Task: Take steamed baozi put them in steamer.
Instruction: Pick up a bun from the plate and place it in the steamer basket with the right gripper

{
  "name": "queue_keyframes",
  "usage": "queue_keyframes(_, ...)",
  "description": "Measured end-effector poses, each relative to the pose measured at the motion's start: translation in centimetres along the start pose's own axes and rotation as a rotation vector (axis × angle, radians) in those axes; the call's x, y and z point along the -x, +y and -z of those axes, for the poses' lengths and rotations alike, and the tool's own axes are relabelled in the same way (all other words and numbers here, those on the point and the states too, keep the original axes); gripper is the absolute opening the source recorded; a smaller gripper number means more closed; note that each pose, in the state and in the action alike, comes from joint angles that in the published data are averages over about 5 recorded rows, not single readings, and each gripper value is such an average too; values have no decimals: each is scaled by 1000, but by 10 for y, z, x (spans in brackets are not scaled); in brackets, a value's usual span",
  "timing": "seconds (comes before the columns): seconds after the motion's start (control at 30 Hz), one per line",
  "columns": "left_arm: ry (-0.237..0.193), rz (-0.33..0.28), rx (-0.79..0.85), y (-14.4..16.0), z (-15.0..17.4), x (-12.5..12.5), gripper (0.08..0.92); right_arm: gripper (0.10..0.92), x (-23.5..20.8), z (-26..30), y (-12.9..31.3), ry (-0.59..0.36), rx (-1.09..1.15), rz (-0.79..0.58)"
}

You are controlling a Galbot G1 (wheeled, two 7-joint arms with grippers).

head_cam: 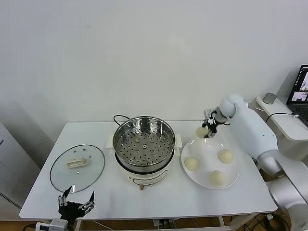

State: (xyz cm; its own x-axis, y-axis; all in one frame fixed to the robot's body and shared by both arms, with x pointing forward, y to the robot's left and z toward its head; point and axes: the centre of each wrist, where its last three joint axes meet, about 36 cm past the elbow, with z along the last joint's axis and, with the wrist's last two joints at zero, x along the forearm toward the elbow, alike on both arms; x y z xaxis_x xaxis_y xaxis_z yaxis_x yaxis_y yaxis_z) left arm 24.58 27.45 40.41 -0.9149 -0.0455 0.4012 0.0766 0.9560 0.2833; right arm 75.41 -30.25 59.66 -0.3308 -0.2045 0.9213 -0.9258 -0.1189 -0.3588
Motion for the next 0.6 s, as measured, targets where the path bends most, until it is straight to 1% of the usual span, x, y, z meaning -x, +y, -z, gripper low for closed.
queue_keyframes(0.2, -3, 13, 14, -2, 1, 2, 823, 556, -42, 50, -49, -53, -69, -6)
queue_keyframes(0.3, -5, 19, 17, -2, 1, 3, 823, 559, -55, 76, -67, -87, -132, -2)
queue_keyframes(0.43, -8, 23, 15, -3, 2, 5, 823, 560, -60, 113, -82, -139, -254, 8)
queue_keyframes(0.6, -6, 23, 16, -6, 2, 5, 823, 560, -57, 153, -90, -191, -460, 19)
